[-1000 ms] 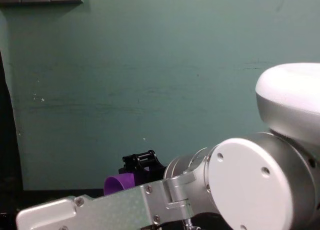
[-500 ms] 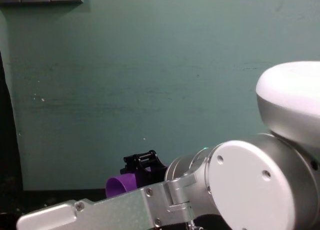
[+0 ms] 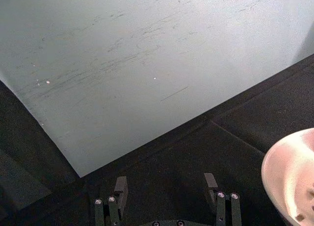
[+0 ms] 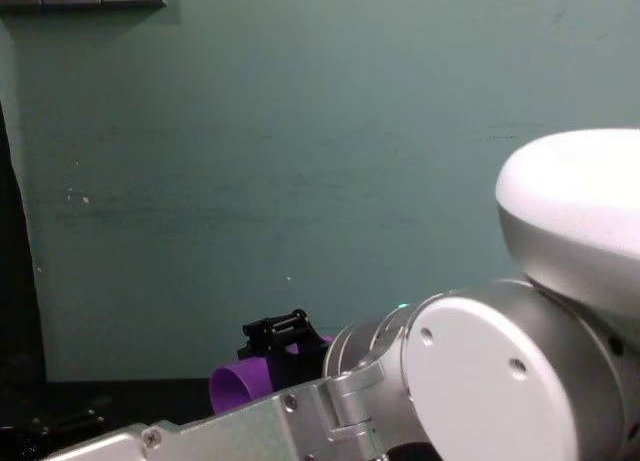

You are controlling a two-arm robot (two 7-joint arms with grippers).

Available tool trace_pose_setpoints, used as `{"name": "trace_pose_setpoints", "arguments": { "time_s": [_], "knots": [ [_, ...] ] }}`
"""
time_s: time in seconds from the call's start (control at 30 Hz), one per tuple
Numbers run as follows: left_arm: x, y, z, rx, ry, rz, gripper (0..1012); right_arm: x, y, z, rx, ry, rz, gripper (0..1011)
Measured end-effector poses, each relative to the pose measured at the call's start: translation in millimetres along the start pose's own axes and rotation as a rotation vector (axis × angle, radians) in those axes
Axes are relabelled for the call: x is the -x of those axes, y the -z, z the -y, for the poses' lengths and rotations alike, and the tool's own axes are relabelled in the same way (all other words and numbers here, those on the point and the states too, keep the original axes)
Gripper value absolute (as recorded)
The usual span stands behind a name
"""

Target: Pick up the cup and pour the mung beans from the cup into the bowl.

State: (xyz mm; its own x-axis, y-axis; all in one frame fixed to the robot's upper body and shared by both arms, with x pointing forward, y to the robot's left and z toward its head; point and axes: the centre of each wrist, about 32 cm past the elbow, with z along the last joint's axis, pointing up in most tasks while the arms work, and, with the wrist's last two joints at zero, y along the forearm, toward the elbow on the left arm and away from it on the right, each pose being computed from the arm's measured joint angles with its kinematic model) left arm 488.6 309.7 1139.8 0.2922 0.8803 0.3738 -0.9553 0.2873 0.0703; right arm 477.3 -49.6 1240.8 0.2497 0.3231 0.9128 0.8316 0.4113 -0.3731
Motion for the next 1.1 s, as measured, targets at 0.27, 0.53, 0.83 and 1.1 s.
{"name": "trace_pose_setpoints", "arguments": {
  "time_s": [0.27, 0.53, 0.83, 1.1],
  "knots": [
    [0.0, 0.0, 0.0, 0.0, 0.0, 0.0, 1011, 0.0, -1.4, -1.0, 0.008, 0.001, 0.024, 718],
    [0.0, 0.0, 0.0, 0.0, 0.0, 0.0, 1011, 1.0, -3.8, -2.3, 0.018, 0.001, 0.054, 718],
    [0.0, 0.0, 0.0, 0.0, 0.0, 0.0, 1011, 2.0, -4.8, -3.1, 0.016, 0.005, 0.069, 718],
    [0.0, 0.0, 0.0, 0.0, 0.0, 0.0, 1011, 3.3, -6.8, -3.8, 0.014, 0.008, 0.086, 718]
  ]
}}
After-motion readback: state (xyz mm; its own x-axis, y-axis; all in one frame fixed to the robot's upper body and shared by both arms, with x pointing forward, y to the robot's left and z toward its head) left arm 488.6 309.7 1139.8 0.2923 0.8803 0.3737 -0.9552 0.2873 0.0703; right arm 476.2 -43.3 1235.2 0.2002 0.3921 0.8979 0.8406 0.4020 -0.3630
